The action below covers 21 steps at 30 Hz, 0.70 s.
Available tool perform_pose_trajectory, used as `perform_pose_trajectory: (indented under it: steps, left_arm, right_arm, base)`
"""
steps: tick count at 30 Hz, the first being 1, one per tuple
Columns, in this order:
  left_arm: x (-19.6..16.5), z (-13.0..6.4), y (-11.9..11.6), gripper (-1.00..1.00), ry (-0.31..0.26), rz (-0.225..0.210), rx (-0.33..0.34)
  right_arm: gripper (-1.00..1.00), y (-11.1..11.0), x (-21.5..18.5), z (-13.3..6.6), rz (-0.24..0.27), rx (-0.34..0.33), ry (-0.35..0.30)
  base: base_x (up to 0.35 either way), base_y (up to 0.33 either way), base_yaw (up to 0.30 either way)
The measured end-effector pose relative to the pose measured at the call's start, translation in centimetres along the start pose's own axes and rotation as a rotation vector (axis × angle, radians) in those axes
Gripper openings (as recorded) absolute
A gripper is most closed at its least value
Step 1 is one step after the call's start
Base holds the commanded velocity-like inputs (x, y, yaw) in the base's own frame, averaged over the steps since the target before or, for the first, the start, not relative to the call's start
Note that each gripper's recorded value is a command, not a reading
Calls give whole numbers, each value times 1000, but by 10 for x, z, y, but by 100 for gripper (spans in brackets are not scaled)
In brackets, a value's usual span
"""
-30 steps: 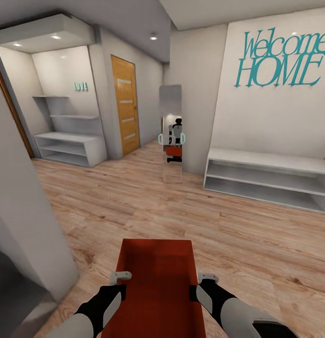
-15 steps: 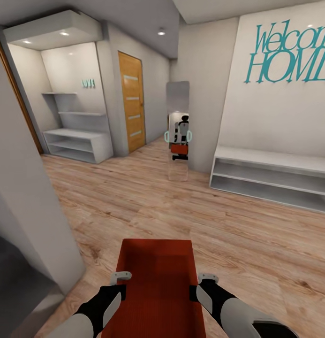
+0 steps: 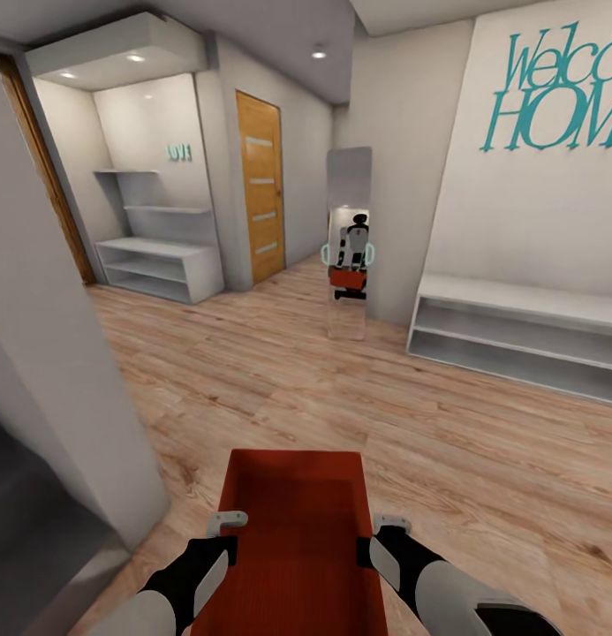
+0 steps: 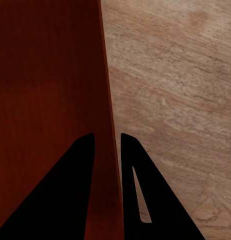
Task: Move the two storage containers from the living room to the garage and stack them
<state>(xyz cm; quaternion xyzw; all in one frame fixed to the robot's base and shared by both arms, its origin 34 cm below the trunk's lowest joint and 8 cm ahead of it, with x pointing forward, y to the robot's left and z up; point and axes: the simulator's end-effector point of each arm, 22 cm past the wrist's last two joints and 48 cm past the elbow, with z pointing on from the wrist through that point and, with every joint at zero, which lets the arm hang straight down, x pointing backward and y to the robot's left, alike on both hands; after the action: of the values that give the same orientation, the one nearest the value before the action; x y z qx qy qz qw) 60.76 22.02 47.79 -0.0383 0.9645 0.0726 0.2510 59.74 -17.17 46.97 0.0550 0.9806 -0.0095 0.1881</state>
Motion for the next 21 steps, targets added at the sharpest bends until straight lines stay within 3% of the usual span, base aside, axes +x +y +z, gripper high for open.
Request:
perform_pose_trajectory:
  steps: [21]
  left_arm:
    - [0,0,0,-100,1,2,0]
  right_arm:
    - [-100,0,1,0,1,0,1]
  base:
    - [269,-23,0]
